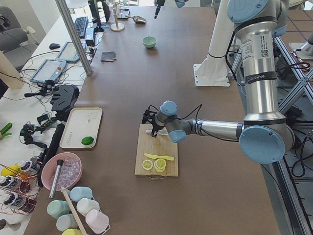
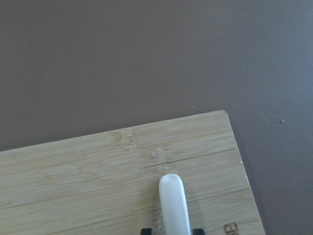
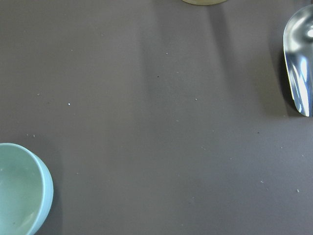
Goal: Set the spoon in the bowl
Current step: 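Lift the spoon with the left gripper while the right gripper reaches the bowl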
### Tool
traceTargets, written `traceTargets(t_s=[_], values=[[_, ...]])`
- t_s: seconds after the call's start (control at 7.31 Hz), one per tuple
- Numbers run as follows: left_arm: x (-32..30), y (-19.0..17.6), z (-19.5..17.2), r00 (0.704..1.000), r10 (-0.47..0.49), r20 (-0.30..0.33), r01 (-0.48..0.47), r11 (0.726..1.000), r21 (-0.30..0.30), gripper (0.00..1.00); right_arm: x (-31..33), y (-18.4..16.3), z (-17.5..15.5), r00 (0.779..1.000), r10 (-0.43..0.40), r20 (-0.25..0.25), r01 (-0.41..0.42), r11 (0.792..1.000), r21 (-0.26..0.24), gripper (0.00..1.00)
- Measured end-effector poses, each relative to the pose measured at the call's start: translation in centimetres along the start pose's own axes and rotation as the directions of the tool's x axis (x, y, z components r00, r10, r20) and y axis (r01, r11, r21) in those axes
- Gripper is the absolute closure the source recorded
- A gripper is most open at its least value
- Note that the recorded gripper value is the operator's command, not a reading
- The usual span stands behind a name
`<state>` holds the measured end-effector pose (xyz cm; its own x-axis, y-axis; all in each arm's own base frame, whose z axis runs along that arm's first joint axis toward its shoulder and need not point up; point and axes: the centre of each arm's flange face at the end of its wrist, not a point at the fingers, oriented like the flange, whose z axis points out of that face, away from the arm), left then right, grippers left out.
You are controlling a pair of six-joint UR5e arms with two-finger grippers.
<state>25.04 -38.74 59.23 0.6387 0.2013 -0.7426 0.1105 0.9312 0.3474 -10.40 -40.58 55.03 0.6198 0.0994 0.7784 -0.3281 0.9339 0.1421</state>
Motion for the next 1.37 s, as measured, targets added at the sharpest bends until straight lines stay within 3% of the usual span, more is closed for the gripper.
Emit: traceTargets(t_s=[0.41, 0.68, 1.09, 1.37], values=[[0.7, -0.3, -0.5, 1.0, -0.001, -0.015, 0.001, 1.0, 0.008, 1.0, 0.1, 0.1, 0.0, 1.0, 0.001, -0.001, -0.001, 1.0, 0.0, 0.01], [4.5, -2.7, -1.7, 0.997, -0.024, -0.076, 0.028, 0.999, 0.047, 1.0, 0.2, 0.1, 0.0, 1.0, 0.003, -0.003, -0.003, 1.0, -0.001, 0.01], [16.6, -9.3, -1.1, 0.967, -0.155, -0.202, 0.172, 0.983, 0.067, 1.0, 0.3, 0.2, 0.0, 1.0, 0.004, -0.004, -0.004, 1.0, -0.003, 0.01], [24.5, -11.2, -0.6, 0.949, -0.201, -0.243, 0.222, 0.973, 0.061, 1.0, 0.0, 0.0, 0.0, 1.0, 0.016, 0.0, -0.016, 1.0, 0.0, 0.02]])
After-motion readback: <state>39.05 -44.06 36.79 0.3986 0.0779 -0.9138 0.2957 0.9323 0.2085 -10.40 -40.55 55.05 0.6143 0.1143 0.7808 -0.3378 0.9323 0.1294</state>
